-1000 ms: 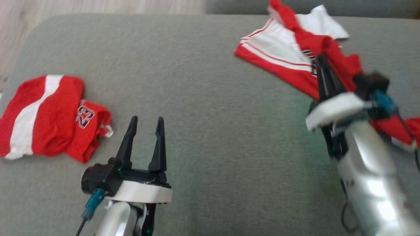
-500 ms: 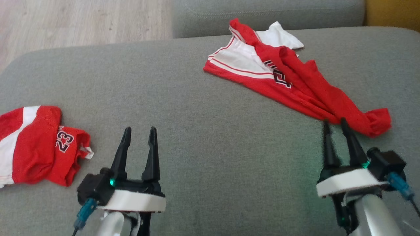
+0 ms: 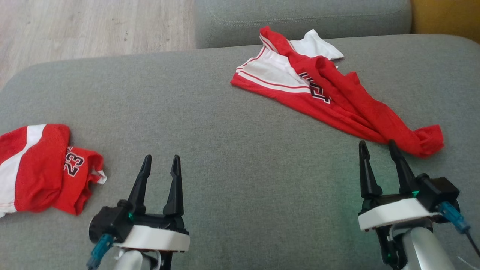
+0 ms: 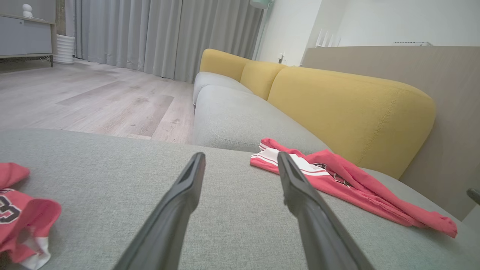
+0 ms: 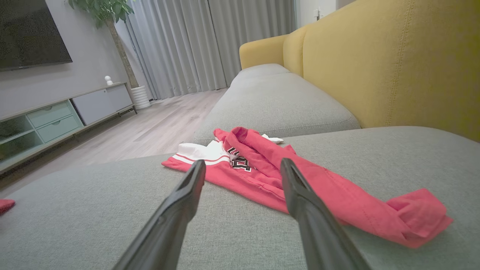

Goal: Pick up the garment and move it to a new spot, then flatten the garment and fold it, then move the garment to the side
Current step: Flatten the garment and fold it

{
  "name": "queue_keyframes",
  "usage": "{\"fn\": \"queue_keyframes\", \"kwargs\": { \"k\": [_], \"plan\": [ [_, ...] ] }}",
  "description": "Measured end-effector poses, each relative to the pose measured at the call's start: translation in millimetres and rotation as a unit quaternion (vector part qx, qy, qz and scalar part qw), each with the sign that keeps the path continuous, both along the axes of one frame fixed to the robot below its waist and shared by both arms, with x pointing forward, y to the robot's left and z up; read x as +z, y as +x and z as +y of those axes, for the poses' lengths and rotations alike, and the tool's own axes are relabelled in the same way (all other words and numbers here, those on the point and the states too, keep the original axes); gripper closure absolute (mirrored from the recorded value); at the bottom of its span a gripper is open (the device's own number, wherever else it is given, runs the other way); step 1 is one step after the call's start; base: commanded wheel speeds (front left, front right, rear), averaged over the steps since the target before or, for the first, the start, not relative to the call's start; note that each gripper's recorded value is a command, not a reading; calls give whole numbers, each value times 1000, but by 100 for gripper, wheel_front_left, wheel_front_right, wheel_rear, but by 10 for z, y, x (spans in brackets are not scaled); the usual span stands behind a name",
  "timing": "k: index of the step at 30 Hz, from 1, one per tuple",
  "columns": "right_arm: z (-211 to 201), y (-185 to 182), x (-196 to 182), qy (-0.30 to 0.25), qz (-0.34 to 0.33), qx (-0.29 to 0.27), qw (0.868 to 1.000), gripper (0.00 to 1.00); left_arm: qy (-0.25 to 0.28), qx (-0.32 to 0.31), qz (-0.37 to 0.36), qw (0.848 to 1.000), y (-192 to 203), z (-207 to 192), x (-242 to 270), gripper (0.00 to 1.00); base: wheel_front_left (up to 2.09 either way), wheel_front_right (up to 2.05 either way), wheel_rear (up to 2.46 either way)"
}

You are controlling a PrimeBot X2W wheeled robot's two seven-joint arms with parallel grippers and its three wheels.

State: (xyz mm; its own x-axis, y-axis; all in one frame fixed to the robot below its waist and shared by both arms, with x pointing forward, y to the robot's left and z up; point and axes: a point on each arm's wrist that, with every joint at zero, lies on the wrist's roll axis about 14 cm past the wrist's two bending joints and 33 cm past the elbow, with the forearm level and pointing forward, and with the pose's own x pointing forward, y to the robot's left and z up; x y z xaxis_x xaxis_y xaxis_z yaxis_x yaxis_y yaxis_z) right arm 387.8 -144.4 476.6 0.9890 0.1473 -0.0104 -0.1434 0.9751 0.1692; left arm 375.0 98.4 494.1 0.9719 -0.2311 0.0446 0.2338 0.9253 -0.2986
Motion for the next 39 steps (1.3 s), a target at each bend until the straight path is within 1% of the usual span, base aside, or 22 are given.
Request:
{"fn": "queue_keyframes", "kwargs": {
  "k": [6, 10, 14, 15, 18, 19, 20, 22, 24, 27, 30, 32, 33, 35, 39],
  "plan": [
    [17, 55, -31, 6, 4, 1, 1000, 0, -1, 2, 7, 1000, 7, 30, -52, 0, 0, 0, 0],
    [88, 146, -76, -3, 8, 13, 1000, 0, 0, 6, 18, 1000, 30, 55, -125, 0, 0, 0, 0],
    [219, 388, 20, -9, -11, 31, 999, 0, 1, 8, 21, 1000, 91, 74, -152, 0, 0, 0, 0],
    [310, 539, 52, -12, -18, 42, 999, 0, 3, 10, 22, 1000, 119, 88, -163, 0, 0, 0, 0],
    [496, 772, 27, -12, -16, 65, 998, 0, 6, 16, 26, 1000, 142, 135, -190, 0, 0, 0, 0],
    [555, 850, 9, -5, -10, 70, 997, 0, 7, 19, 28, 999, 144, 156, -202, 0, 0, 0, 0],
    [603, 929, -21, 4, 0, 74, 997, 0, 9, 23, 31, 999, 140, 180, -220, 0, 0, 0, 0],
    [666, 1092, -123, -5, 26, 86, 996, 0, 10, 30, 40, 999, 118, 228, -272, 0, 0, 0, 0],
    [682, 1260, -232, 0, 57, 87, 995, 0, 9, 39, 48, 998, 94, 281, -321, 0, 0, 0, 0],
    [736, 1457, -404, 29, 110, 84, 990, 0, 9, 54, 59, 997, 64, 368, -374, 0, 0, 0, 0],
    [802, 1568, -613, 50, 167, 83, 981, 0, 9, 67, 63, 996, 55, 450, -386, 0, 0, 0, 0],
    [844, 1605, -749, 65, 205, 84, 973, 0, 1, 76, 70, 995, 33, 487, -412, 0, 0, 0, 0],
    [844, 1605, -749, 65, 205, 84, 973, 0, 1, 76, 70, 995, 33, 487, -412, 0, 0, 0, 0],
    [883, 1637, -837, 70, 228, 87, 967, 0, -4, 85, 76, 993, 11, 527, -437, 0, 0, 0, 0],
    [848, 1742, -914, 47, 242, 89, 965, 0, -3, 93, 82, 992, -10, 572, -471, 0, 0, 0, 0]
  ]
}}
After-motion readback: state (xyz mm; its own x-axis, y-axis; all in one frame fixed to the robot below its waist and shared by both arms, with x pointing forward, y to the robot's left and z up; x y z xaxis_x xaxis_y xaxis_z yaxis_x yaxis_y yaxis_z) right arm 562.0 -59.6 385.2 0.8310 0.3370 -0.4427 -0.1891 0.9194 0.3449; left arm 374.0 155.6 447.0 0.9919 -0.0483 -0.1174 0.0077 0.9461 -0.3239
